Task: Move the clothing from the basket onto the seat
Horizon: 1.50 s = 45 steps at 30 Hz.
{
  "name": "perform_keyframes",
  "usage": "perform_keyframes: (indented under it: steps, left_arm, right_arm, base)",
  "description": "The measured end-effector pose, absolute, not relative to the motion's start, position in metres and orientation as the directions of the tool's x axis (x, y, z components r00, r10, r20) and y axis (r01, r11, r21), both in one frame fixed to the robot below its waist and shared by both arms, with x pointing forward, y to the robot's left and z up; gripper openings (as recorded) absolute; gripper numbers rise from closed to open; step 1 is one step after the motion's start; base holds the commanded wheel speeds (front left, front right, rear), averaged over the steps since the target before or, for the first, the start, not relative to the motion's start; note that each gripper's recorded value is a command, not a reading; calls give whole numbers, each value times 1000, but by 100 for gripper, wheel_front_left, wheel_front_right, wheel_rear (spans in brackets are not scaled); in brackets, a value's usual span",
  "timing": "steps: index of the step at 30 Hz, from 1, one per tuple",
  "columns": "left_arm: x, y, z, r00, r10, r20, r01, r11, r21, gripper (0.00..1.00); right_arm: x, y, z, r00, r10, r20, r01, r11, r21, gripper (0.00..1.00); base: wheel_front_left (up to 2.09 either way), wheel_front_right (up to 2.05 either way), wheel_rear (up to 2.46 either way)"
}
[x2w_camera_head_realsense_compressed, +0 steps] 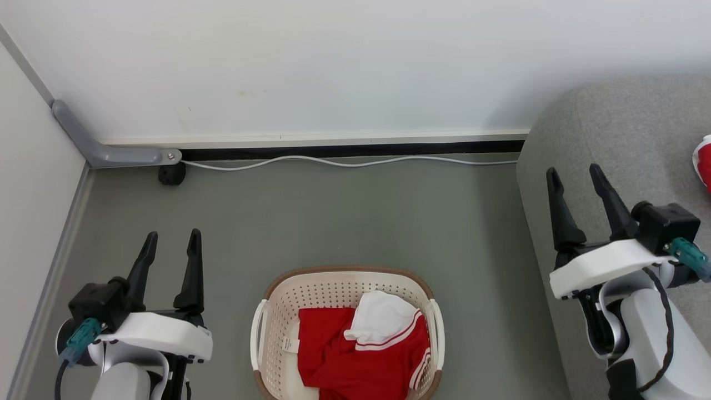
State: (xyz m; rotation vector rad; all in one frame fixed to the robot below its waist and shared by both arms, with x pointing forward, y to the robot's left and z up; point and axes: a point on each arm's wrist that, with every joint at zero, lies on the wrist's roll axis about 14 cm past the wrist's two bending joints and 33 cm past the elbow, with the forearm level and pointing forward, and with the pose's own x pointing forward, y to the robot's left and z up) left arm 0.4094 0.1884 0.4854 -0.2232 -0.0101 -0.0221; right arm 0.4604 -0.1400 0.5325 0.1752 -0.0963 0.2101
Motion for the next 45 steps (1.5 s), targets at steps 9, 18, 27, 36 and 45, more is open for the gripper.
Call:
perform_keyframes:
  steps: [9,18,27,36,45]
  left_arm:
    - [387,187,475,1000,-11,-15,7,975,-220,100]
    - [375,182,467,999,-26,-35,18,977,-213,100]
    - [374,180,464,999,-30,-45,19,976,-216,100]
    - [375,171,444,993,-56,-105,31,974,-223,100]
    - [395,153,404,971,-106,-214,52,969,-243,100]
  right_arm:
    - [428,-144,515,980,180,80,-192,964,186,100]
    - [413,-154,502,988,148,46,-154,970,188,100]
    - [413,-160,504,990,129,52,-137,972,192,100]
    - [419,-160,498,991,127,42,-133,971,198,100]
    - [455,-155,501,987,142,71,-153,971,182,100]
  base:
    - [0,0,0]
    - [0,0,0]
    - [0,0,0]
    - [0,0,0]
    - [0,0,0]
